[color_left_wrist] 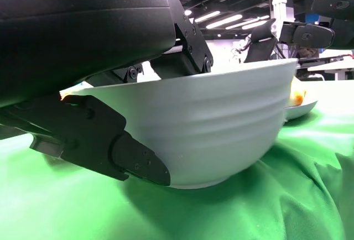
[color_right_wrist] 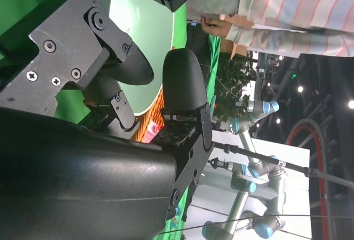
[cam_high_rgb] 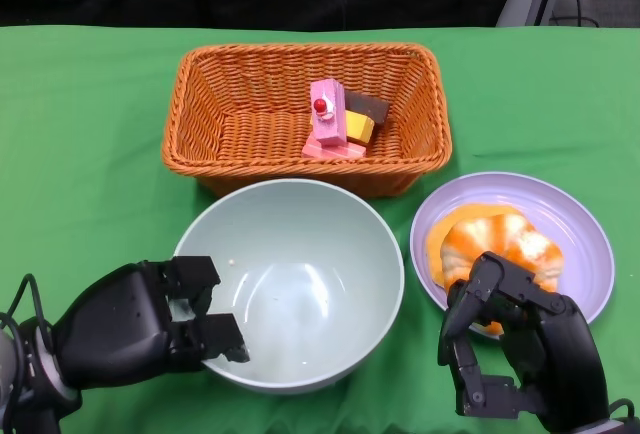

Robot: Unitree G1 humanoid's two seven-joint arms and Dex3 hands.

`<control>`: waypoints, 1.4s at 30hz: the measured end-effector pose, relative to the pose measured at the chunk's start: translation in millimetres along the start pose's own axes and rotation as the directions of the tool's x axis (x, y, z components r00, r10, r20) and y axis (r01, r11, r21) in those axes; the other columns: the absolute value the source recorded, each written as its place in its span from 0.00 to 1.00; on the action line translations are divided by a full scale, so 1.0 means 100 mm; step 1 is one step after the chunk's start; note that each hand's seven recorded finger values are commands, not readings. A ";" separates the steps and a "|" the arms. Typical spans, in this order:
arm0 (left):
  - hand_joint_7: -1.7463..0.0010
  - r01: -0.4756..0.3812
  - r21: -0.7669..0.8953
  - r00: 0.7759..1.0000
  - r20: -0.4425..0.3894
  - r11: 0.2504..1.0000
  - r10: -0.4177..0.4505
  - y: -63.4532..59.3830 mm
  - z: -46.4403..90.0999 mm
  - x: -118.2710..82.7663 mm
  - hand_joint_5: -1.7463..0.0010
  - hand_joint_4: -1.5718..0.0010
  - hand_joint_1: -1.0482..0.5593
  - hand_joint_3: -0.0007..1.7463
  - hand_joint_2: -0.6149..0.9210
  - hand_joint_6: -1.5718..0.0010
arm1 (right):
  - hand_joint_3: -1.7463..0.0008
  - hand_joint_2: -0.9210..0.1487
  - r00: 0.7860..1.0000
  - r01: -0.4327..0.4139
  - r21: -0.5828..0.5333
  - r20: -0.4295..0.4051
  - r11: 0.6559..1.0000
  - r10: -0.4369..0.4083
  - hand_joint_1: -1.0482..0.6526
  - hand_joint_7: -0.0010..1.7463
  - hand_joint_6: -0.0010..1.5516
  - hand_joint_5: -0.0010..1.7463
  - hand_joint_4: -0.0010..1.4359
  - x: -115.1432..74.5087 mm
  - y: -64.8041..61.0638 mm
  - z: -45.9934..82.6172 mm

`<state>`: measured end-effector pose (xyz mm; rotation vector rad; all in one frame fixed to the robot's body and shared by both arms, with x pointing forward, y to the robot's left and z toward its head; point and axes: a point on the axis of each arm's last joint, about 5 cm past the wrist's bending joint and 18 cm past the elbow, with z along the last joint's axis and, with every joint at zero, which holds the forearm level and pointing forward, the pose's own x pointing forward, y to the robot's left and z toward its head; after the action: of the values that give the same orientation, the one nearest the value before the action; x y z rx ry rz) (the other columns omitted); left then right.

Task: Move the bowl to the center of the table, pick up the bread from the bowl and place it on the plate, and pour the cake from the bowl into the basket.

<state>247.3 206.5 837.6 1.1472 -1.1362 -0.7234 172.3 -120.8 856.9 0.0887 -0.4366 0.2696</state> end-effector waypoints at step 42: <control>0.36 -0.652 -0.548 0.755 -0.536 0.524 0.378 0.23 0.15 0.45 0.24 0.54 0.63 0.27 0.97 0.48 | 0.16 0.52 1.000 -0.020 -0.002 -0.001 1.000 0.020 0.60 0.93 0.43 1.00 0.59 0.04 0.00 0.03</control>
<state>244.2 168.1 873.8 0.1896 -0.7017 -0.3713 174.5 -120.2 861.3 0.0825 -0.4372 0.2884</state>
